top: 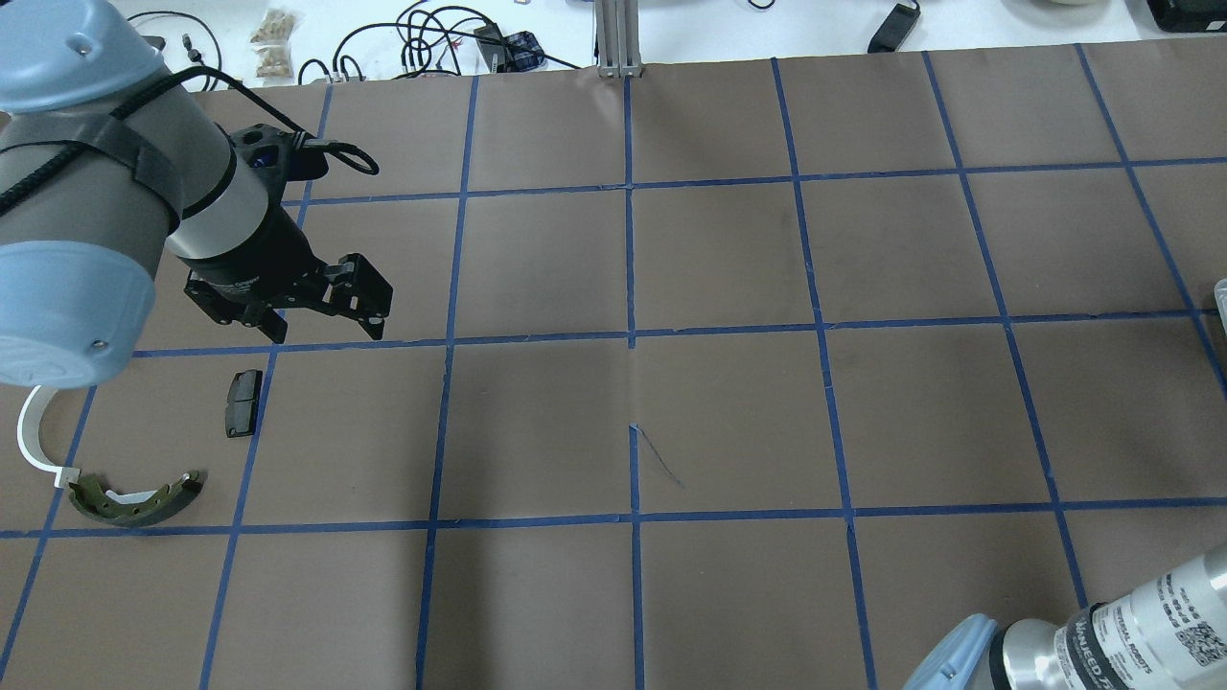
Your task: Place bearing gear from tray to pile
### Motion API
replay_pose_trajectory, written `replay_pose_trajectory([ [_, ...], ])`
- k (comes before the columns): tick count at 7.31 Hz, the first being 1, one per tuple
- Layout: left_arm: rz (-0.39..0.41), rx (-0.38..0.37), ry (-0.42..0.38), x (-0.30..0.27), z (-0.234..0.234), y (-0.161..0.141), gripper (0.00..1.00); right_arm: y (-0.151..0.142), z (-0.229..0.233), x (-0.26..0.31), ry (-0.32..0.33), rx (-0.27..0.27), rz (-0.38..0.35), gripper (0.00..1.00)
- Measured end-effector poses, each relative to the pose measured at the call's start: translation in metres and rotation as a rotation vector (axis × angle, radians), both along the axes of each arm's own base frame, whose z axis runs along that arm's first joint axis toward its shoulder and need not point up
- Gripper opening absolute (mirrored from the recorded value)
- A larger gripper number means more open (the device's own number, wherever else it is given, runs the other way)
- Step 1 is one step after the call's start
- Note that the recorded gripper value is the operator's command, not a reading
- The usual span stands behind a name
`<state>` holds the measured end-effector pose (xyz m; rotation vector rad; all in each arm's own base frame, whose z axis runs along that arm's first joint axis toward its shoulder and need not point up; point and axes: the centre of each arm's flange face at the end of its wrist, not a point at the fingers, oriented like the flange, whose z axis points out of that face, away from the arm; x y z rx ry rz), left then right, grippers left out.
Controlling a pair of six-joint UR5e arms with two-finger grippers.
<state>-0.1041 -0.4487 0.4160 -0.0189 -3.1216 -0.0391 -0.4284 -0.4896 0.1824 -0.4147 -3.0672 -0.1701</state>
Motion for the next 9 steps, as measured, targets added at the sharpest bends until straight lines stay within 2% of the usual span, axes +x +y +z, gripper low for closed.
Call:
replay_pose_trajectory([
  [3,0.000,-0.005,-0.001,0.0000,0.0022,0.0011,1.00,-0.0028,0.0017,0.0000,0.000,-0.022,0.003,0.47],
  [6,0.000,-0.008,-0.001,0.0000,0.0035,0.0013,1.00,-0.0038,-0.0021,0.0006,-0.011,-0.033,0.005,0.12],
  [7,0.000,-0.006,-0.001,0.0000,0.0024,0.0010,1.00,-0.0039,-0.0020,0.0004,-0.011,-0.034,0.007,0.04],
  [9,0.000,0.001,0.000,0.0003,-0.0007,-0.0007,1.00,-0.0039,0.0010,0.0013,-0.006,-0.030,0.017,0.00],
])
